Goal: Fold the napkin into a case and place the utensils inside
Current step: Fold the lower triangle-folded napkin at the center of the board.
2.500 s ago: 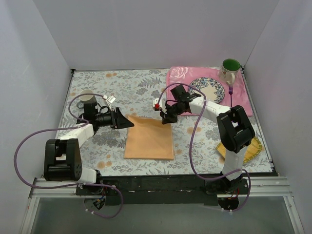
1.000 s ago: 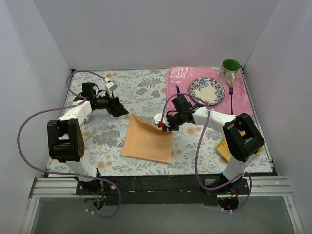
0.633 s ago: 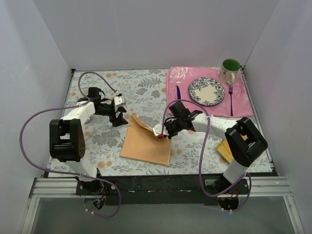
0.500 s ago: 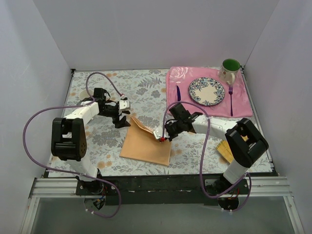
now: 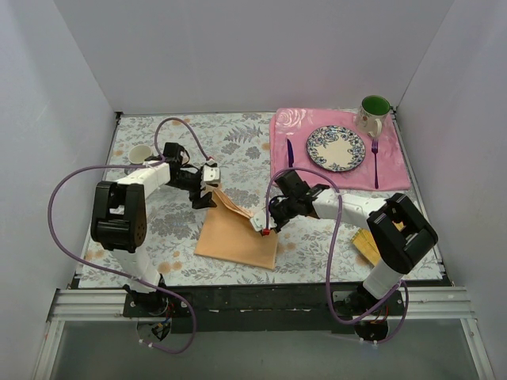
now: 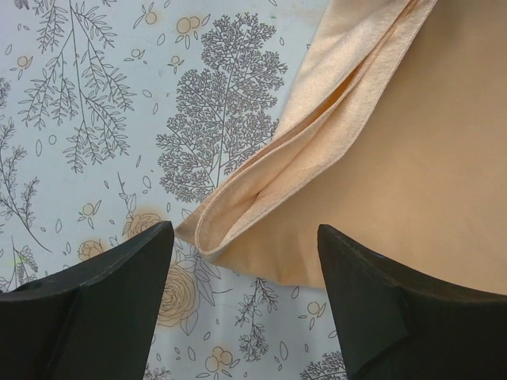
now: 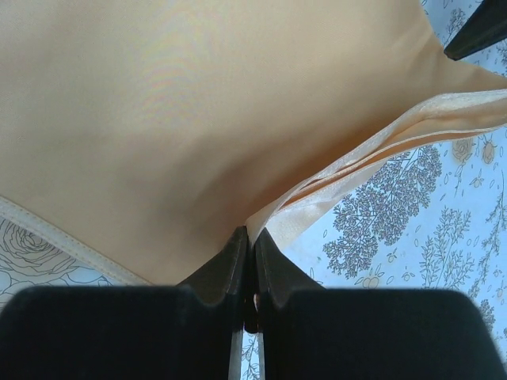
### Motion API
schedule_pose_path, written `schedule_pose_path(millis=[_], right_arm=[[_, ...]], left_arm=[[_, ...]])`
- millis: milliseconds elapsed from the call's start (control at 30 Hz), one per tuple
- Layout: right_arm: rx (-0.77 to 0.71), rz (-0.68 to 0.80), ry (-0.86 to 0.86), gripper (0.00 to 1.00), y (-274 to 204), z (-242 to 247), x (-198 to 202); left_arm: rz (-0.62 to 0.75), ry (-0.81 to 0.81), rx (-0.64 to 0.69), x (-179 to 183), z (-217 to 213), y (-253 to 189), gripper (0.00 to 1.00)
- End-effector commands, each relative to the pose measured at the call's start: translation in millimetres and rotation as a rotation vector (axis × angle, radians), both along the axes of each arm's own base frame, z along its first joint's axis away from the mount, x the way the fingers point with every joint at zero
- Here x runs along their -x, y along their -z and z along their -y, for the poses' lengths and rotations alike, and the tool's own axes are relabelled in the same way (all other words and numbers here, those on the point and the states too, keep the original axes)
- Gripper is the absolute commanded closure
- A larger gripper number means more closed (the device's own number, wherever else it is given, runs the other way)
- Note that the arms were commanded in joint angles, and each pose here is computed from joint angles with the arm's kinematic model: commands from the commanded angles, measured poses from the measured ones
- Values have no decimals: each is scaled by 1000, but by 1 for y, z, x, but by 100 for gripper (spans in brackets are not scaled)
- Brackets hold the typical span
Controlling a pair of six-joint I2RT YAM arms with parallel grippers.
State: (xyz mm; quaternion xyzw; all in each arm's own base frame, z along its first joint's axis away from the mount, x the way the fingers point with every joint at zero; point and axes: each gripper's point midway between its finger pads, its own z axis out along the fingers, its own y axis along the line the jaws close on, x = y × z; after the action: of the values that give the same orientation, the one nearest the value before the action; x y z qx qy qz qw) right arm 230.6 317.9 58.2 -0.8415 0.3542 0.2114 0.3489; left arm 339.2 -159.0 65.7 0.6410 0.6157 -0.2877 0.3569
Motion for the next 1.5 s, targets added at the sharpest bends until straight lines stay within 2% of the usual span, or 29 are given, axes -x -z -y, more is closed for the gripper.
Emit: schedule_pose_path(millis=[0, 100, 233, 367, 533, 600, 633, 733, 833, 867, 967, 1100, 1267, 1467], right_arm=[[-36, 44, -33, 99, -13, -5, 1], [-39, 46, -36, 99, -14, -6, 1], [-38, 49, -47, 99, -12, -5, 3], [-36, 54, -45, 99, -13, -5, 3], [-37, 57, -44, 99, -12, -5, 2], [-36, 55, -43, 99, -13, -6, 1], [-37, 58, -42, 99, -14, -6, 1], [-35, 57, -40, 99, -14, -5, 1], [-29, 59, -35, 99, -13, -4, 0], [-27, 62, -29, 99, -13, -4, -1], [-24, 65, -9, 99, -13, -4, -7], [-21, 66, 43, 99, -16, -3, -27], [-35, 91, 77, 99, -31, -5, -51], [-38, 81, 67, 99, -37, -3, -48]], left_arm=[[88, 10, -2, -19, 4, -15, 26], [82, -18, -19, -22, 1, -15, 25], [118, 34, -18, -20, 5, -12, 25], [80, 88, -13, -17, 11, -13, 27], [8, 130, -26, -11, 15, -7, 45], [-8, 144, -26, -10, 17, -9, 49], [-23, 147, -29, -10, 17, -6, 58], [-34, 175, -45, -7, 17, -6, 71], [-48, 178, -58, -7, 15, -4, 78], [-58, 172, -60, -7, 16, -3, 89], [-76, 125, -67, -18, 16, -3, 100], [-21, 59, -66, -42, 12, -5, 100], [27, 28, -55, -56, 11, -16, 100], [117, 4, -43, -56, 10, -34, 100]])
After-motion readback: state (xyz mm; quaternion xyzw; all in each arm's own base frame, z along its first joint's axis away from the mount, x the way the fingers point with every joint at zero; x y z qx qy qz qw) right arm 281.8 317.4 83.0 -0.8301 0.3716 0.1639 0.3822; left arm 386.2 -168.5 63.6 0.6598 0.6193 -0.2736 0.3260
